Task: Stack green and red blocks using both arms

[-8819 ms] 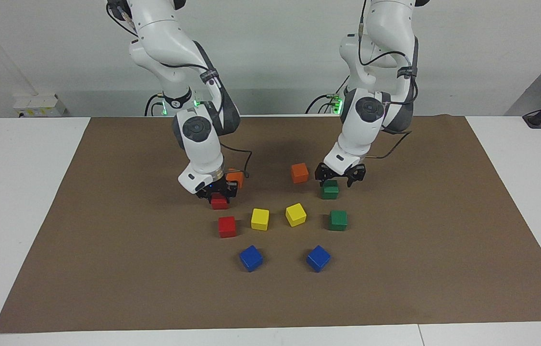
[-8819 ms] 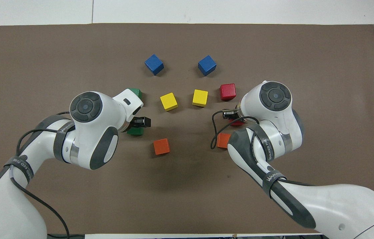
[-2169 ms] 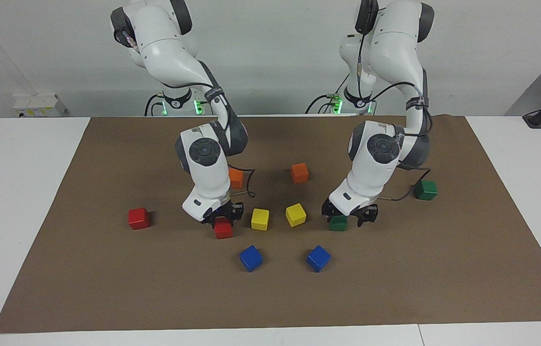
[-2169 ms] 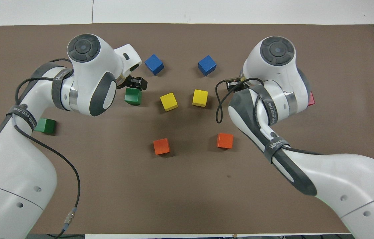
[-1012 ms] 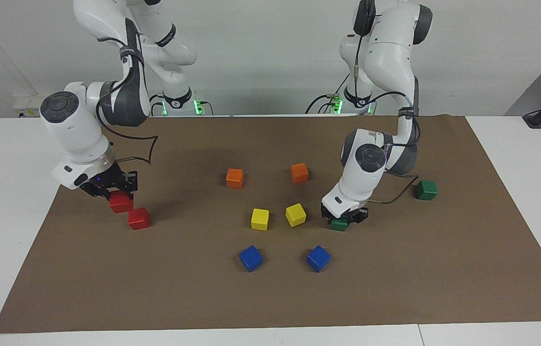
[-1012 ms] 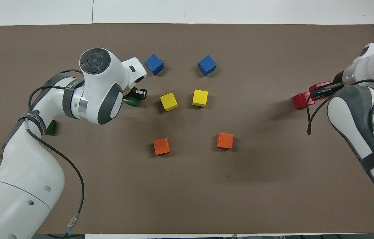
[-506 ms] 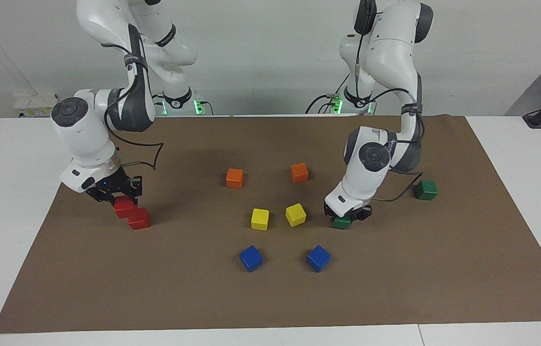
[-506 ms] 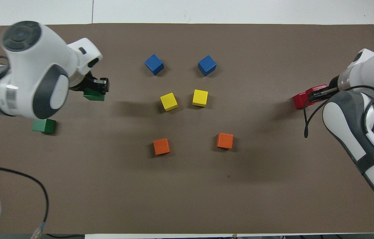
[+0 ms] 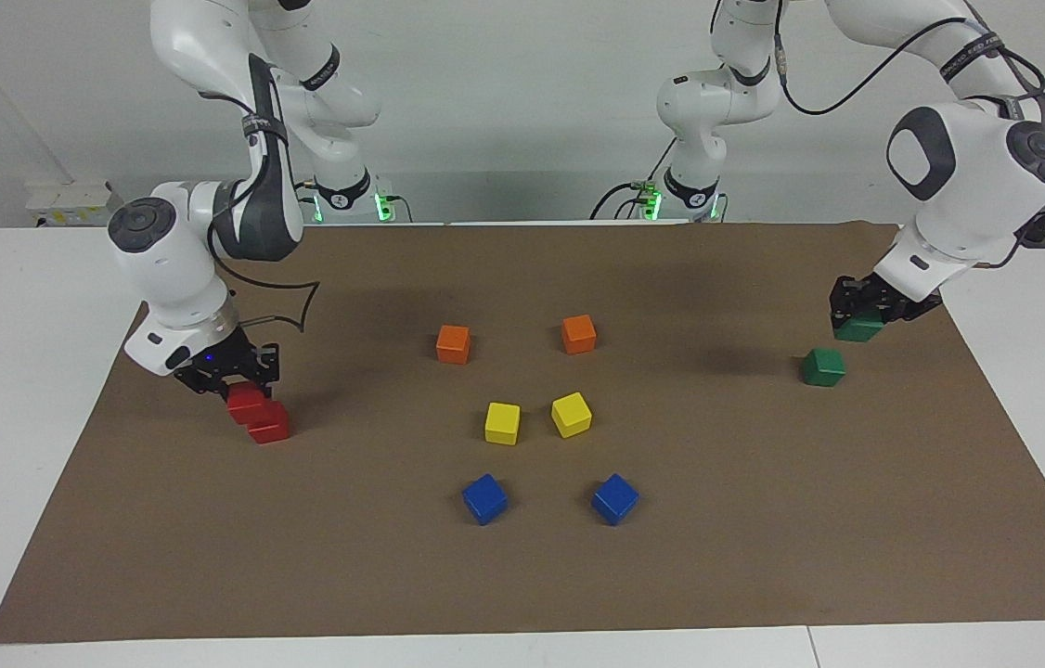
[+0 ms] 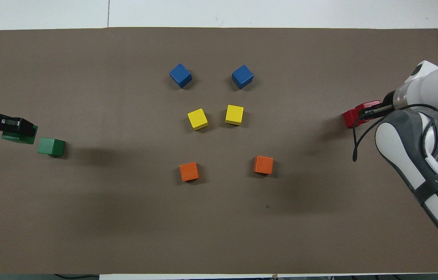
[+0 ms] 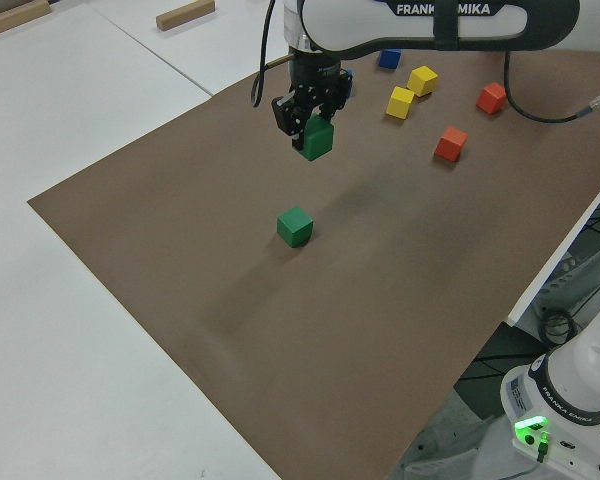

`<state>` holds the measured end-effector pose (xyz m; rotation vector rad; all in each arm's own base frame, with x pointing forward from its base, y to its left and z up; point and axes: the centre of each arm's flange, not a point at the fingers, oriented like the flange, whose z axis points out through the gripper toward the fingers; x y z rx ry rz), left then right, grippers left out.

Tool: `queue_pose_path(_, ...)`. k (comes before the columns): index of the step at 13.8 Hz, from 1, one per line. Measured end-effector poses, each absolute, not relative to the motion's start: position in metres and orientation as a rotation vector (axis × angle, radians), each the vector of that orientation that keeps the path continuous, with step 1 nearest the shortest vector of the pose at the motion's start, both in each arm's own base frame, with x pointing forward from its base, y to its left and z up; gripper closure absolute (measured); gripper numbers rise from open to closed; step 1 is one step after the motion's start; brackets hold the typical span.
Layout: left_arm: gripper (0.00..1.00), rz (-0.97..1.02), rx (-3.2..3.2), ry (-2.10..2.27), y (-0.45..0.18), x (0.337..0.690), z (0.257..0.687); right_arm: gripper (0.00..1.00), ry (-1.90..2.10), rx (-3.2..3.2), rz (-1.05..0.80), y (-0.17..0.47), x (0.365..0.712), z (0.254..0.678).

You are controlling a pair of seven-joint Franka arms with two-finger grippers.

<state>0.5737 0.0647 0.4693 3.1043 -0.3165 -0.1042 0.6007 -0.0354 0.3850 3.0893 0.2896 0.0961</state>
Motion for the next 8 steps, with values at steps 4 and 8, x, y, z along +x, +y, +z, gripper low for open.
queue_pose_path(4, 0.45, 0.007, 3.124, -0.300, 0.079, 0.553, 0.420, 0.45, 0.290, 3.088, 0.115, -0.035, 0.601, 0.381)
queue_pose_path(8, 0.45, 0.030, 3.122, -0.357, 0.085, 0.546, 0.402, 0.45, 0.295, 3.091, 0.133, -0.034, 0.603, 0.368)
